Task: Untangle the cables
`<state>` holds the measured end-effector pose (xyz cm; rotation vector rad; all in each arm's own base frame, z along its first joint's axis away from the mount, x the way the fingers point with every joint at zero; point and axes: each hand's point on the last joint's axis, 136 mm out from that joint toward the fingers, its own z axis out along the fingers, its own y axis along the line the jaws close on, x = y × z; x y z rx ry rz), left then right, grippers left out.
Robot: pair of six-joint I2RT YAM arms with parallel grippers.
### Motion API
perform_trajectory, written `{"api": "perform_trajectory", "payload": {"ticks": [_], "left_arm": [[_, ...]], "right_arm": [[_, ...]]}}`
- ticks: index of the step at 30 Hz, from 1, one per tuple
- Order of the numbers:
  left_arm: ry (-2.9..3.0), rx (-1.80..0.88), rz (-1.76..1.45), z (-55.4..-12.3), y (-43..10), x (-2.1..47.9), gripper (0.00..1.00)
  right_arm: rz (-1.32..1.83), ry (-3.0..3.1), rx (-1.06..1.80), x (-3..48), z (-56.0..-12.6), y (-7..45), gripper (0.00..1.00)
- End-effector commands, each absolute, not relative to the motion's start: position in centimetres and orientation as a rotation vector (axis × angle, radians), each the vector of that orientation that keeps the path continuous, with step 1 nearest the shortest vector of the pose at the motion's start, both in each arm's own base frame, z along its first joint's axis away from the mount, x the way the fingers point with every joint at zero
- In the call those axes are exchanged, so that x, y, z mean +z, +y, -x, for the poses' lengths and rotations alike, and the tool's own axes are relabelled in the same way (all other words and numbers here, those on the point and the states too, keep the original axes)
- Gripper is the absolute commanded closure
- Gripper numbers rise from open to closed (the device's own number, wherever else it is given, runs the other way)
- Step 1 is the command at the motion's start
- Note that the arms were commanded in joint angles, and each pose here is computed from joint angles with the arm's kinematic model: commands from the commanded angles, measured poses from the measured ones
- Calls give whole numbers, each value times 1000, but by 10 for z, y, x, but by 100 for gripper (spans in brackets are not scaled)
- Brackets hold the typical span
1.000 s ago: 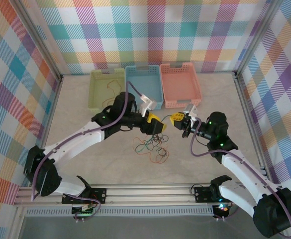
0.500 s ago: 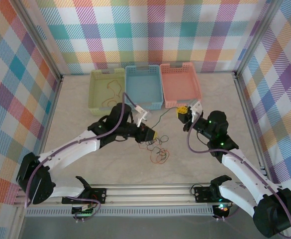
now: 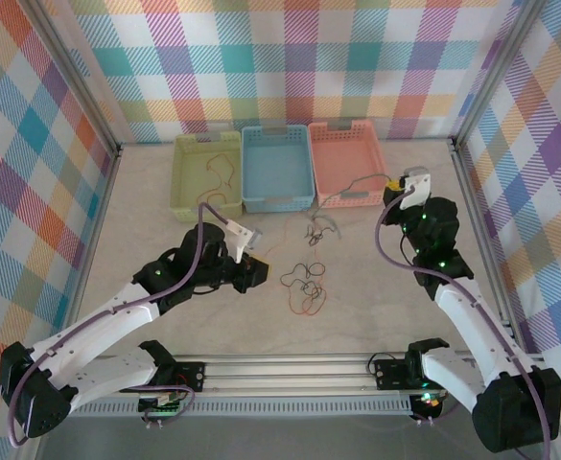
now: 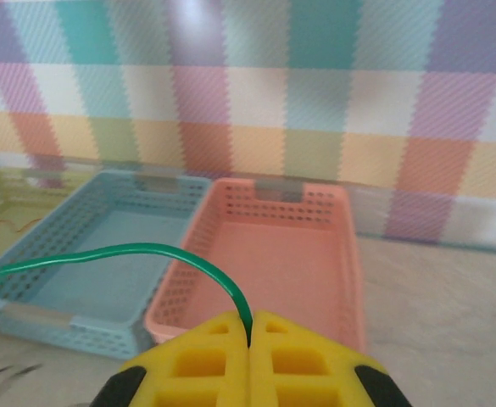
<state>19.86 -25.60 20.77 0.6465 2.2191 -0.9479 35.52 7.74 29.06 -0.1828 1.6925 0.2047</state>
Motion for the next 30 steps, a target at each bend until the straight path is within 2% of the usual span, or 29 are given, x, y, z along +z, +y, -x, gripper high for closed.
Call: {"api": "perform_trajectory", "payload": {"ticks": [1,5,6,8,10,13,24,30], "left_arm": [[2274,-881,-600,-201,-247,192,83],[2205,-934,-604,-203,-254,200,81],[2176,-964,-617,-204,-259,204,76],[2150,-977,-628,-208,-266,211,55],[2125,-953,-627,-218,-269,216,38],[2071,-921,-608,-234,-275,221,26],[1983,-1009,-609,-253,-303,216,17],[2062,-962,-521,-251,-287,207,19]], "right_arm": [[120,1666,261,312,-359,74,100],[159,1650,347,325,-355,87,100],[163,1645,371,330,-354,90,100],[203,1627,415,341,-349,98,100],[262,1615,465,350,-344,108,100],[273,1591,541,364,-337,116,100],[181,1594,738,398,-321,125,100],[-108,1681,604,374,-352,88,100]]}}
